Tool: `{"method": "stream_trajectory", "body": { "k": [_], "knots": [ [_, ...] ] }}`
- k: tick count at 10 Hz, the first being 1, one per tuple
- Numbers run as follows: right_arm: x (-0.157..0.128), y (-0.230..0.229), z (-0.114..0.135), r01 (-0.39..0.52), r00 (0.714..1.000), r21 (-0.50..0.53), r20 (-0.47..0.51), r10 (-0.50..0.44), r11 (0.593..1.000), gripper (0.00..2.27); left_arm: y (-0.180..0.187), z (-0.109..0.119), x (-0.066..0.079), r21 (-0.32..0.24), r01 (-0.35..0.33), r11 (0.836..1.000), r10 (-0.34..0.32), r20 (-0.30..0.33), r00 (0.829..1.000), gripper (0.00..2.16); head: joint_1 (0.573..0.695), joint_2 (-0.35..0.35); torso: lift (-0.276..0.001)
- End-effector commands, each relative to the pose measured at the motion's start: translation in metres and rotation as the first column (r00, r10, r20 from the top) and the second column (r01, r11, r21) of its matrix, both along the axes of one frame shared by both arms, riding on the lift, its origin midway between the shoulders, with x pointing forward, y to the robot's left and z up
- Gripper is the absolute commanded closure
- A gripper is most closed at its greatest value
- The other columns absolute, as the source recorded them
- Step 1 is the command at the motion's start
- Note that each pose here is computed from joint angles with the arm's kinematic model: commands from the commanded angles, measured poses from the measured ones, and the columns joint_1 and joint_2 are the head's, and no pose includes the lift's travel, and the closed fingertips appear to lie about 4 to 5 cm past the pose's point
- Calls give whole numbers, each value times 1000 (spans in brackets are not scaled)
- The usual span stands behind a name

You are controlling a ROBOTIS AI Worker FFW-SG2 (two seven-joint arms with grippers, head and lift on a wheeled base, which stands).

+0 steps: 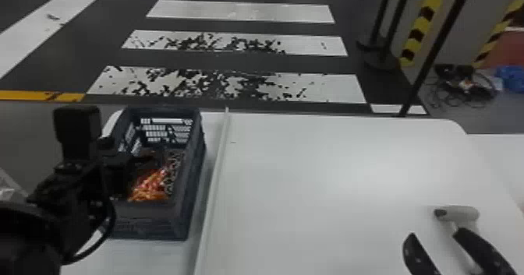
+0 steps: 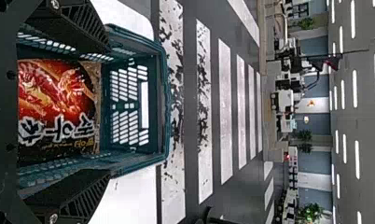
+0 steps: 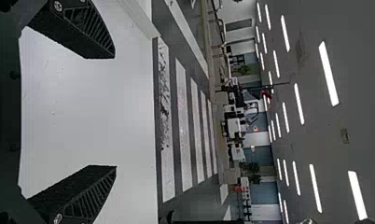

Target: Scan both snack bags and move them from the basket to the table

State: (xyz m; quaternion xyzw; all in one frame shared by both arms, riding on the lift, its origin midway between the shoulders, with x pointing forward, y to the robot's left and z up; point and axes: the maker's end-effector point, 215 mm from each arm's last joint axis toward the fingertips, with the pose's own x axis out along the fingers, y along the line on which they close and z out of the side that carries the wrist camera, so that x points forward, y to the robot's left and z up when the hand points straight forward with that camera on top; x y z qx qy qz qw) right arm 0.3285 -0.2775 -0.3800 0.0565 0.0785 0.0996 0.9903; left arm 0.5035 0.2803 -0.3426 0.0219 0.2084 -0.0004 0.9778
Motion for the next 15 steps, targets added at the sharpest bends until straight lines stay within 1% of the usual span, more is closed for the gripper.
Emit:
{"method": "stream_trajectory", "body": {
  "k": [1,4,5,7,8,9,10,12,13,15],
  "knots": [
    [0,0,0,1,1000,-1,0,-1,1000,80,12,-6,11,-11,-19,1000,19,-16,1000,76,695,1,-98],
    [-1,2,0,0,1000,2,0,0,1000,80,22,-26,29,-17,-37,999,36,-74,997,80,695,25,-98],
    [-1,2,0,0,1000,4,0,0,1000,80,20,-33,34,-17,-32,999,30,-98,995,87,695,31,-98],
    [-1,0,0,1,1000,1,-1,-1,1000,80,19,-45,37,-13,-32,999,29,-145,989,279,695,31,-98],
    [-2,0,-1,0,1000,0,-3,0,1000,80,19,-53,35,-3,-33,999,32,-184,982,390,695,30,-98],
    [-1,0,1,-2,1000,-1,0,2,1000,80,22,-59,35,0,-40,999,39,-209,977,390,695,29,-98],
    [-2,1,3,-5,1000,2,3,5,1000,80,22,-70,31,1,-41,999,40,-252,967,390,695,31,-98],
    [-2,2,6,-10,1000,-1,6,10,1000,80,18,-82,27,4,-34,999,34,-323,946,390,695,34,-98],
    [-3,2,8,-13,1000,2,9,12,1000,80,16,-84,27,12,-30,999,32,-355,934,390,695,34,-98],
    [-7,1,8,-12,1000,6,3,12,1000,80,13,-90,31,5,-27,1000,27,-395,918,394,695,27,-98]
  ]
}}
